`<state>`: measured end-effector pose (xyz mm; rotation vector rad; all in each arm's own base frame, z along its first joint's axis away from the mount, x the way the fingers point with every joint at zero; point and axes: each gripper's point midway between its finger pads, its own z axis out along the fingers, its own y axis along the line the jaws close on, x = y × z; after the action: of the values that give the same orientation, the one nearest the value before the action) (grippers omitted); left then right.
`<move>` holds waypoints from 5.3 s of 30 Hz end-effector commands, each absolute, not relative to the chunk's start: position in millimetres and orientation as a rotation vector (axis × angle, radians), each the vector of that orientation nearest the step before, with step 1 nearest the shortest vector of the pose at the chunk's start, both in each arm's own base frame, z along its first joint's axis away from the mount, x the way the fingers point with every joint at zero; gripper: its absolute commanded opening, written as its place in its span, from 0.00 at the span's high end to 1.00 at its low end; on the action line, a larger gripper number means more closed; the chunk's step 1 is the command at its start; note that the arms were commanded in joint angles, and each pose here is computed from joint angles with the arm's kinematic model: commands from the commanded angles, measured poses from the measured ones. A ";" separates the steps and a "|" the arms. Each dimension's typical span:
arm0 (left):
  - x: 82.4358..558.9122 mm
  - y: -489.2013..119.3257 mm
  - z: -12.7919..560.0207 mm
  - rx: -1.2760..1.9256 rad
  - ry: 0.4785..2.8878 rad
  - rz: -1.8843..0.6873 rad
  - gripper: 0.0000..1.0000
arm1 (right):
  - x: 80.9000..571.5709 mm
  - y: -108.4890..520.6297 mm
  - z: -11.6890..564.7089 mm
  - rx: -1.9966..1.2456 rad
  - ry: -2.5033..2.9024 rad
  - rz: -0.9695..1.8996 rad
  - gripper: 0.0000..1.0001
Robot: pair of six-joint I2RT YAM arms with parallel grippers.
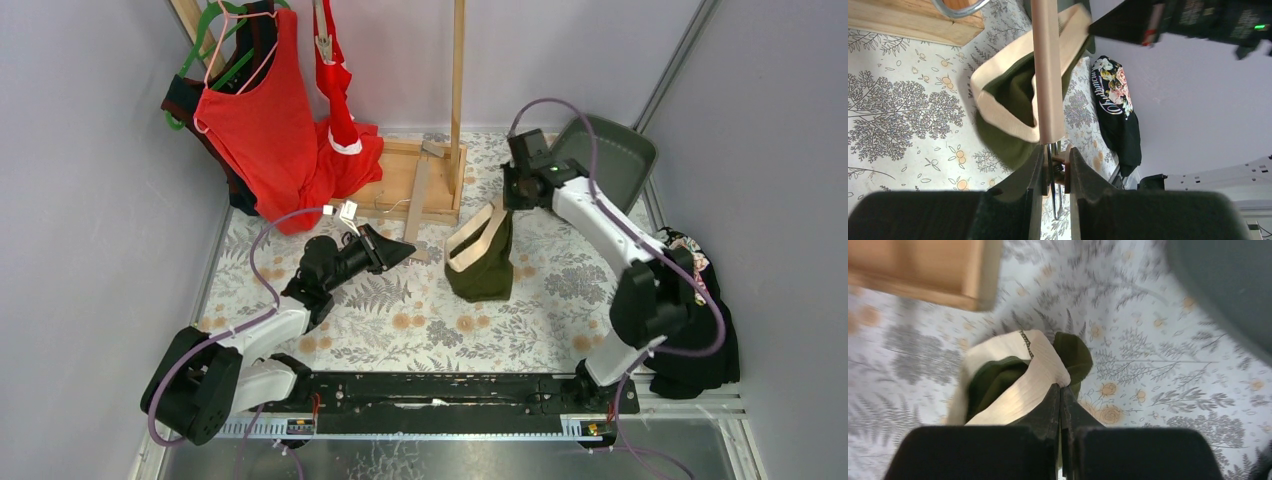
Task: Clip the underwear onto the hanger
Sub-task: Flatten out the underwear at the center of the board, then clamp the underwear onto the hanger.
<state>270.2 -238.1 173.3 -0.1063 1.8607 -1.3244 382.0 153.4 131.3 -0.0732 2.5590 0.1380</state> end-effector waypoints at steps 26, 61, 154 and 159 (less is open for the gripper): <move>268.9 -232.7 204.6 -0.068 1.747 -1.321 1.00 | 342.5 136.8 348.1 -0.205 2.000 0.287 1.00; 268.6 -236.3 200.3 -0.053 1.747 -1.342 1.00 | 386.0 164.5 152.1 -0.432 2.293 0.232 0.26; 275.2 -243.1 217.3 -0.218 1.850 -1.619 1.00 | 260.1 264.9 141.3 -1.158 1.505 0.132 1.00; 281.0 -245.8 205.3 -0.316 1.904 -1.587 1.00 | 273.7 282.4 151.8 -1.156 1.517 0.132 1.00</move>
<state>269.1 -245.1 195.4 -0.2532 1.9287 -1.6120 258.5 253.9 110.1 -1.1826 1.6164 0.1007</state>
